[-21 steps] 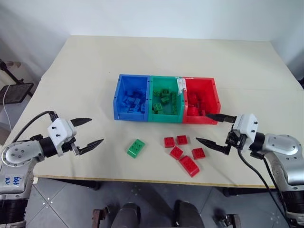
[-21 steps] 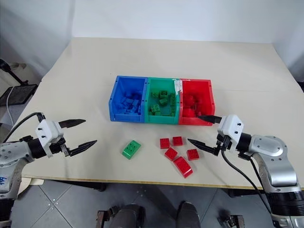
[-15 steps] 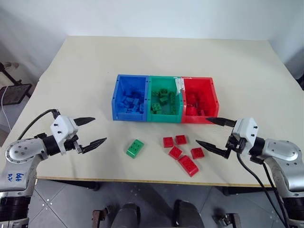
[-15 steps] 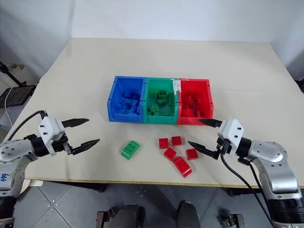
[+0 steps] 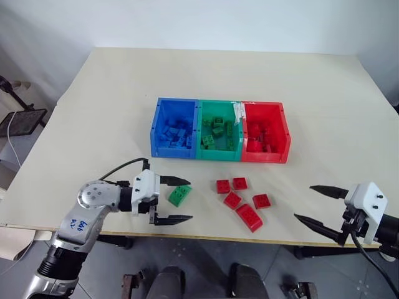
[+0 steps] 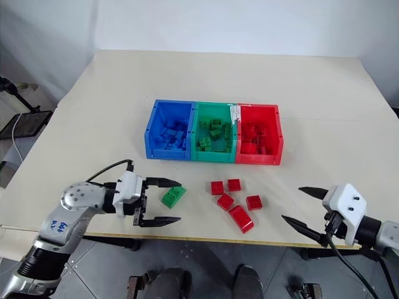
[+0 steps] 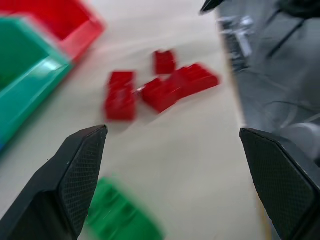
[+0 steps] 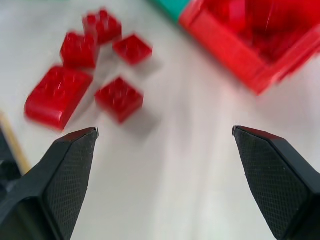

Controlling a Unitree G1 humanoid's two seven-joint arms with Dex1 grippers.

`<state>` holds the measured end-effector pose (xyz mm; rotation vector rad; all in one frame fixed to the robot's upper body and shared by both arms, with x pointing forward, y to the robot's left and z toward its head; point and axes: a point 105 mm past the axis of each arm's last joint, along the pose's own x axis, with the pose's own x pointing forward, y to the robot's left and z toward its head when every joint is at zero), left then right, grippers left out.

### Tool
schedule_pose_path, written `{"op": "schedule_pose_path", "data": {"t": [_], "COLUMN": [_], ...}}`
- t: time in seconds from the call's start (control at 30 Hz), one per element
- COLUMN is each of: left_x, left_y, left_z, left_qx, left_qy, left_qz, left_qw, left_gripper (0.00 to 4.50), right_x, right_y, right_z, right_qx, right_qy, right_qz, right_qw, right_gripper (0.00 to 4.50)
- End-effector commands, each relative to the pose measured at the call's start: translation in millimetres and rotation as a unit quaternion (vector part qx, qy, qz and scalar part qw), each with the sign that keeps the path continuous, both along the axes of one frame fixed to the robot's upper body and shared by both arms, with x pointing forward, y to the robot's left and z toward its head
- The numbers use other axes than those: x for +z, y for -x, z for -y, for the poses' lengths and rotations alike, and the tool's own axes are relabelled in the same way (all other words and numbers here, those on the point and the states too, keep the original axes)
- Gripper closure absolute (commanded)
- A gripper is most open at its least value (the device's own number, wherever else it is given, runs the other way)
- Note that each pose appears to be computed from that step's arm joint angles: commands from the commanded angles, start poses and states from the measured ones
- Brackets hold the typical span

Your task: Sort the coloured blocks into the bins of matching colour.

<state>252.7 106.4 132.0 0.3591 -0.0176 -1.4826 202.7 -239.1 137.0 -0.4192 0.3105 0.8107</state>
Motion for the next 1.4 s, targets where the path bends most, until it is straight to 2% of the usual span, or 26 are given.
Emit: {"op": "schedule_pose_path", "data": {"t": [0.03, 0.17, 0.5, 0.6, 0.8, 0.83, 0.87, 1.03, 1.13, 1.2, 1.3, 1.37, 1.4], "left_x": [7.0, 5.5, 7.5, 8.2, 8.5, 8.6, 8.8, 18.3, 32.4, 39.1, 40.4, 39.0, 37.5], "left_y": [-2.3, -3.5, 4.2, 3.6, 2.7, 2.3, 1.9, -4.9, -14.3, -18.9, -24.5, -24.5, -23.3], "left_z": [-3.5, -15.1, -33.6, -35.6, -36.0, -36.1, -36.0, -36.7, -44.0, -50.7, -68.6, -75.1, -78.7], "left_qx": [-0.007, 0.006, 0.026, 0.035, 0.042, 0.044, 0.046, 0.077, 0.129, 0.161, 0.219, 0.236, 0.243], "left_qy": [0.003, -0.011, -0.027, -0.029, -0.024, -0.023, -0.021, 0.024, 0.076, 0.096, 0.096, 0.092, 0.087], "left_qz": [0.019, 0.020, 0.021, 0.026, 0.029, 0.030, 0.030, 0.032, 0.035, 0.037, 0.044, 0.045, 0.045], "left_qw": [1.000, 1.000, 0.999, 0.999, 0.998, 0.998, 0.998, 0.996, 0.988, 0.982, 0.970, 0.966, 0.965], "left_gripper": [0.02, 0.02, 0.02, 0.00, 0.00, 0.00, 0.00, 0.00, 0.00, 0.00, 0.00, 0.00, 0.00], "right_x": [0.8, -15.5, -52.7, -56.7, -51.3, -49.1, -46.7, -18.8, 20.4, 45.3, 75.1, 84.0, 84.0], "right_y": [11.3, 9.6, -17.2, -26.3, -30.2, -31.0, -31.7, -30.6, -40.5, -55.9, -114.9, -141.2, -155.9], "right_z": [-26.2, -53.4, -86.9, -95.9, -93.8, -92.6, -91.7, -100.8, -107.8, -104.6, -77.8, -64.9, -60.0], "right_qx": [0.036, 0.052, 0.030, 0.024, 0.036, 0.040, 0.045, 0.097, 0.104, 0.085, -0.020, -0.071, -0.087], "right_qy": [-0.024, -0.027, -0.038, -0.048, -0.043, -0.042, -0.043, -0.103, -0.198, -0.247, -0.232, -0.231, -0.207], "right_qz": [-0.027, -0.056, -0.080, -0.079, -0.070, -0.066, -0.062, -0.044, -0.025, -0.002, 0.081, 0.102, 0.116], "right_qw": [0.999, 0.997, 0.996, 0.995, 0.996, 0.996, 0.996, 0.989, 0.974, 0.965, 0.969, 0.965, 0.968], "right_gripper": [0.00, 0.00, 0.00, 0.56, 2.58, 2.94, 3.03, 3.01, 3.01, 3.01, 3.01, 3.01, 3.01]}}
